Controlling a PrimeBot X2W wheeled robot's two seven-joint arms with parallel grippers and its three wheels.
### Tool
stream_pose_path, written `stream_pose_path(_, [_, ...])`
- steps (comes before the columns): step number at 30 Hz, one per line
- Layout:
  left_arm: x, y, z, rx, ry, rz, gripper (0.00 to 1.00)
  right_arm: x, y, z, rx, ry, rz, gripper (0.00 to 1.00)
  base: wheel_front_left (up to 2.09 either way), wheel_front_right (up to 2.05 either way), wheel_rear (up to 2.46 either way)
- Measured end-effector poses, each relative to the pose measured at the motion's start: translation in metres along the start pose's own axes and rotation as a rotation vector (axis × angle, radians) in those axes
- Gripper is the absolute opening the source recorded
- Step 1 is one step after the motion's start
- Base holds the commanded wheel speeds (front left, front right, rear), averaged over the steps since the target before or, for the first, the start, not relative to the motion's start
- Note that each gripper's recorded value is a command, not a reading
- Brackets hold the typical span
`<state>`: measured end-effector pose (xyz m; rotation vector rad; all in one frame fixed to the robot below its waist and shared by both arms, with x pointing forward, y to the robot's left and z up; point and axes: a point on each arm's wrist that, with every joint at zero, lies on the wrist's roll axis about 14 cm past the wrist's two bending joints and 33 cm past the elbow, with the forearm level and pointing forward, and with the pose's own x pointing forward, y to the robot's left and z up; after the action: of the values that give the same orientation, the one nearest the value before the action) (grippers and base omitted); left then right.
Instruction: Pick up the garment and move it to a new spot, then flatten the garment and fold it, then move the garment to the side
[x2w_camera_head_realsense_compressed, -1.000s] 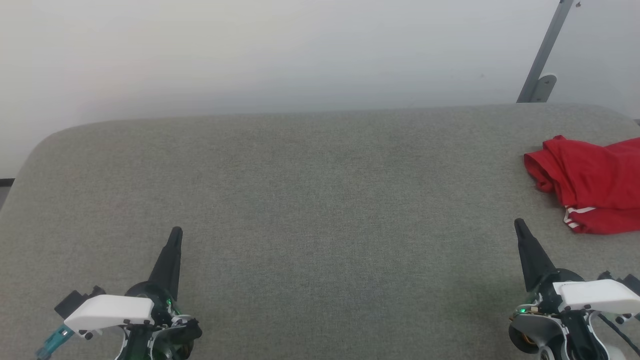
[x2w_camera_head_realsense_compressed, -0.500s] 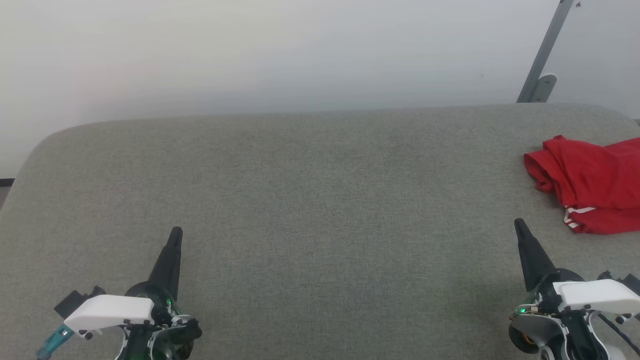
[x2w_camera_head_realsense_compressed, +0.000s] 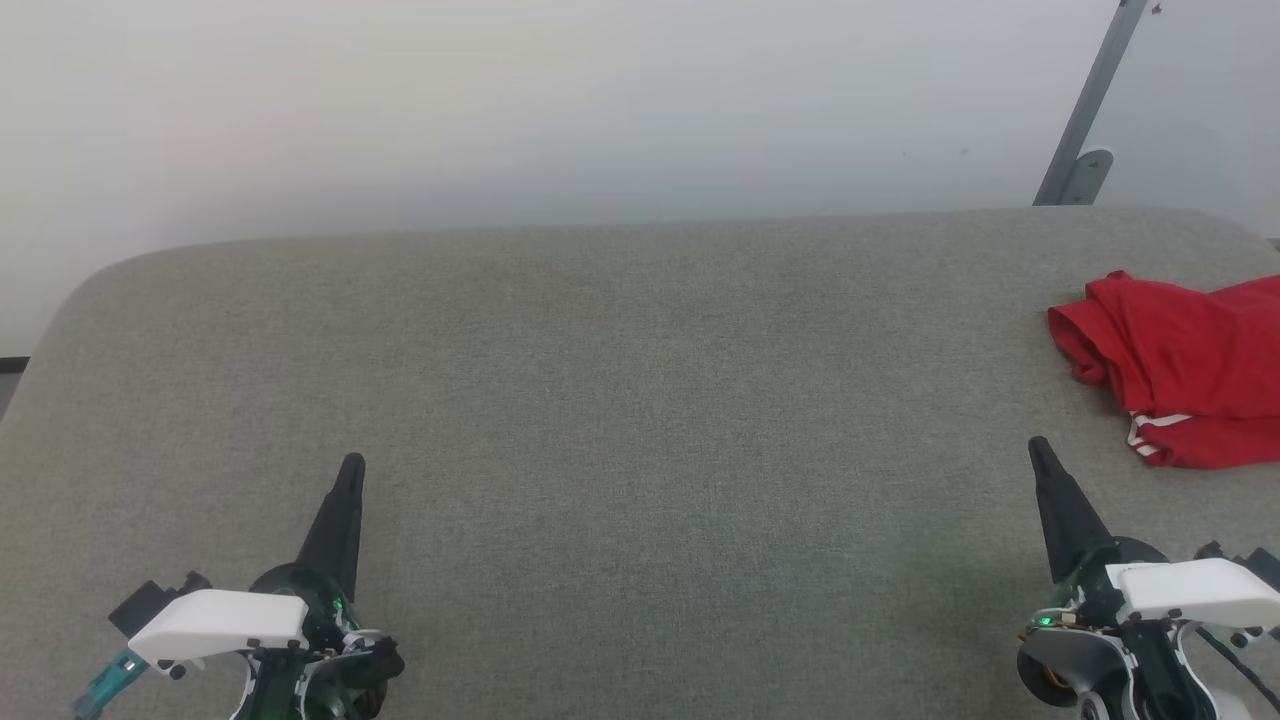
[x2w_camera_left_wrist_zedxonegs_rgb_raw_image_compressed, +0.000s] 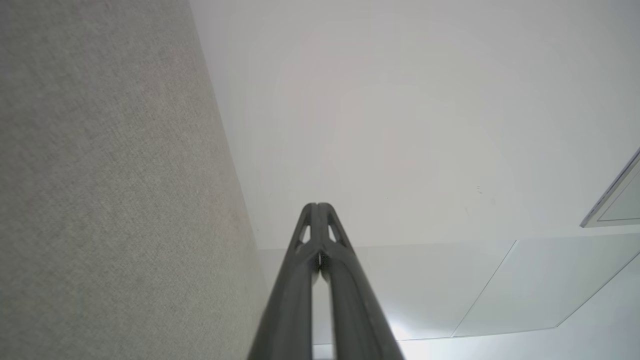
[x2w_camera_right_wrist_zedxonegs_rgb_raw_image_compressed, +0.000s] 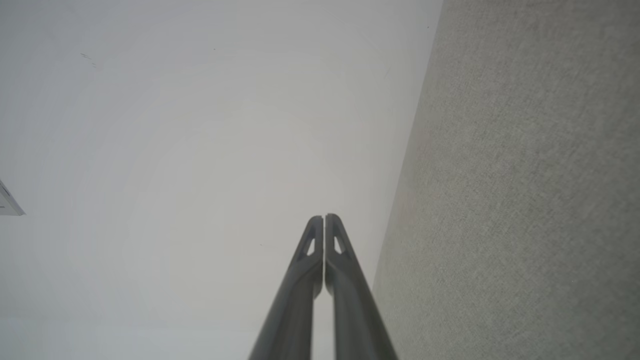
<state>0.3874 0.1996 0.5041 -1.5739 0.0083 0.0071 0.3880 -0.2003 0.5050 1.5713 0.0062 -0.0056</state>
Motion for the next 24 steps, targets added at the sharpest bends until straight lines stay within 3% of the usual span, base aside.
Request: stream_pose_path(24, [0.0000, 0.0000, 0.0000, 0.000, 0.000, 0.000, 0.00, 0.0000, 0.0001, 0.0000, 0.000, 0.000, 0.000, 0.00, 0.00, 0.00, 0.00])
